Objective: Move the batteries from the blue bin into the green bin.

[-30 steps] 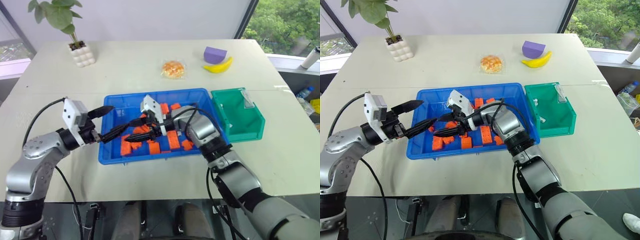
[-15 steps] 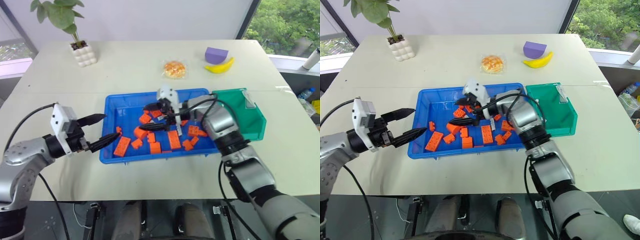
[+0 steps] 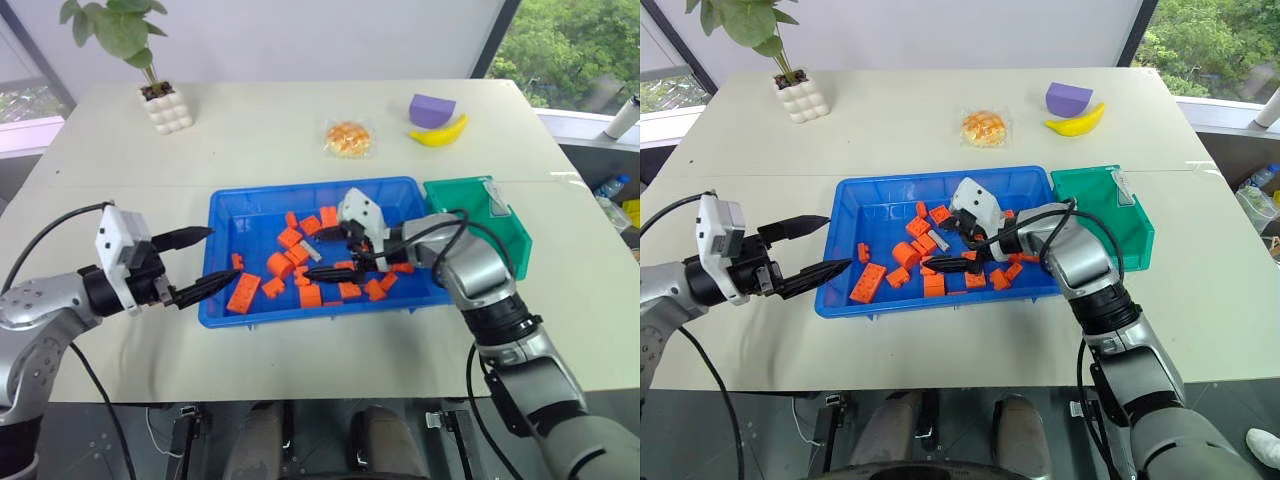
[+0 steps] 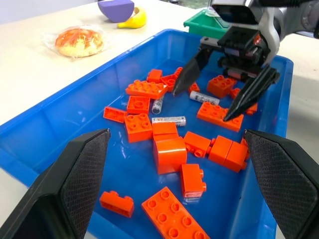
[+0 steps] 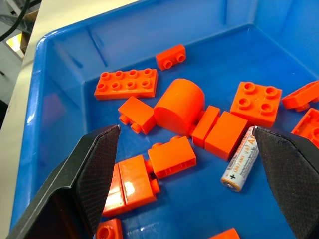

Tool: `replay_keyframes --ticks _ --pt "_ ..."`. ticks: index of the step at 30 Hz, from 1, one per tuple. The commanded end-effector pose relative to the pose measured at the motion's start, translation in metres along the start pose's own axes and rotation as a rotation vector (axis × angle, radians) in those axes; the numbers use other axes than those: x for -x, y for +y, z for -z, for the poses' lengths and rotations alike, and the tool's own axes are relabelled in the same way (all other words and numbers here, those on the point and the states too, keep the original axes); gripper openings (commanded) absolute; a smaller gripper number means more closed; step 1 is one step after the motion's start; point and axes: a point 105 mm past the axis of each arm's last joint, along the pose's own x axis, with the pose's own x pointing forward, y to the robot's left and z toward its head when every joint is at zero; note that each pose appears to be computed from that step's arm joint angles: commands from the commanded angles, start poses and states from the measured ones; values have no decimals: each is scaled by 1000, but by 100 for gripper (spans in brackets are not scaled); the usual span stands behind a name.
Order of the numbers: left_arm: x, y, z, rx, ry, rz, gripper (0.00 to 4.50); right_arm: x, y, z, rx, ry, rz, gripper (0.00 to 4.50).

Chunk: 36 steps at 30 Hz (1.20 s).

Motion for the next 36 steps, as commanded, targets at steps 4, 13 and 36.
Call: replay_keyframes --ticks 4,13,36 --pt "0 0 -9 -42 -35 -23 450 -12 -13 12 -24 29 52 438" --pt "1 0 -9 -43 -49 -65 450 -15 -38 14 -144 26 155 438" --pt "-2 6 -16 -69 -82 -107 450 -26 -31 37 40 183 159 12"
